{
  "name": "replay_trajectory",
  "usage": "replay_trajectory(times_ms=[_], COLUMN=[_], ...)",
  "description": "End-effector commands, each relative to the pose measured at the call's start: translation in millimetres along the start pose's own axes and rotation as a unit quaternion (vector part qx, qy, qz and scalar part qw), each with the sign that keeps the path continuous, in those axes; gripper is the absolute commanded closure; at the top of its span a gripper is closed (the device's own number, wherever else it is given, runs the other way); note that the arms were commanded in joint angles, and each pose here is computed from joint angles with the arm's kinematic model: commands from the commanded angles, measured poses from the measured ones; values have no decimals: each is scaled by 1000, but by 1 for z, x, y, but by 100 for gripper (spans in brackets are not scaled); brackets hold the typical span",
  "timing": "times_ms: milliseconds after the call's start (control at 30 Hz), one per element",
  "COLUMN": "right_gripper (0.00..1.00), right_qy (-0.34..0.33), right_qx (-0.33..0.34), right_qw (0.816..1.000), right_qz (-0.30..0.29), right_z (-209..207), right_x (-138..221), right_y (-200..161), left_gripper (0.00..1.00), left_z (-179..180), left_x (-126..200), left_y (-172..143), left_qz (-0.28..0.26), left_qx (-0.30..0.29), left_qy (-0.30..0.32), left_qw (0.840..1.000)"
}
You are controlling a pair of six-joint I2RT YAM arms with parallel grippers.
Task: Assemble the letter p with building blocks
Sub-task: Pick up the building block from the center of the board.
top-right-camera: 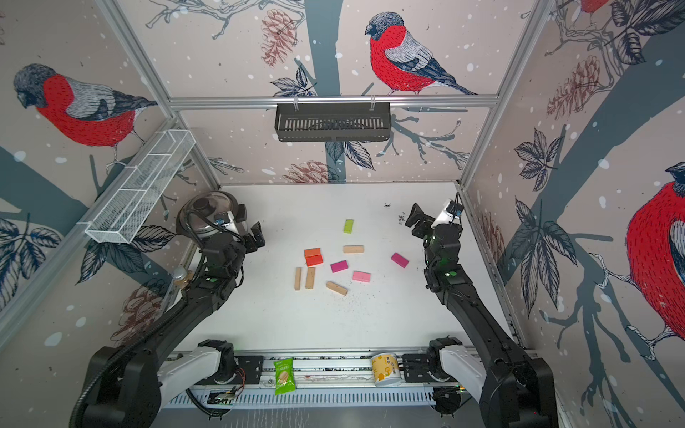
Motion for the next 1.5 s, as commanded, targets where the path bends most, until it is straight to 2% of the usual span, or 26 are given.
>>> replay_trajectory(times_ms=[0, 133, 267, 367, 433, 533, 700, 933, 1000, 1167, 1333, 1467], right_gripper=[0, 0, 0, 0, 0, 0, 0, 0, 0, 0, 0, 0], right_qy=[30, 27, 30, 33, 26, 59, 82, 107, 118, 129, 137, 134], right_qx=[-64, -73, -107, -114, -128, -133, -115, -66, -52, -30, 6, 28], right_qw=[997, 996, 993, 991, 989, 988, 986, 982, 981, 982, 981, 981], right_qz=[36, 45, 49, 64, 62, 56, 93, 141, 143, 137, 140, 136], right_z=[-5, -8, -11, -12, -15, -10, -1, 19, 26, 37, 54, 61], right_x=[3, 11, 18, 24, 28, 34, 40, 51, 55, 60, 62, 63], right_y=[-7, -6, -11, -15, -15, -14, -24, -49, -55, -69, -86, -96], left_gripper=[1, 1, 1, 1, 1, 1, 2, 2, 2, 2, 2, 2], left_z=[-10, -20, -27, -24, -24, -23, -47, -89, -103, -143, -166, -170], left_x=[6, 17, 34, 45, 52, 61, 76, 95, 101, 104, 84, 64], left_y=[-7, -8, -2, 2, 6, 14, 33, 24, 19, -11, -49, -69], left_qz=[34, 62, 64, 52, 49, 40, 71, 139, 149, 190, 240, 247], left_qx=[34, 71, 122, 186, 205, 217, 189, 122, 97, 40, 8, -7], left_qy=[-45, -97, -138, -142, -145, -146, -222, -223, -207, -191, -147, -101], left_qw=[998, 991, 981, 971, 967, 964, 954, 957, 962, 962, 960, 964])
Point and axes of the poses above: each gripper's point midway between its finger pads, its own x axis back along the fingers, its own z axis along the line the jaws close on, y = z × x, the point moved 7 cm from there along x, back along the fingers, and after that the axes turned 5 degrees about x, right-handed, at the moved point
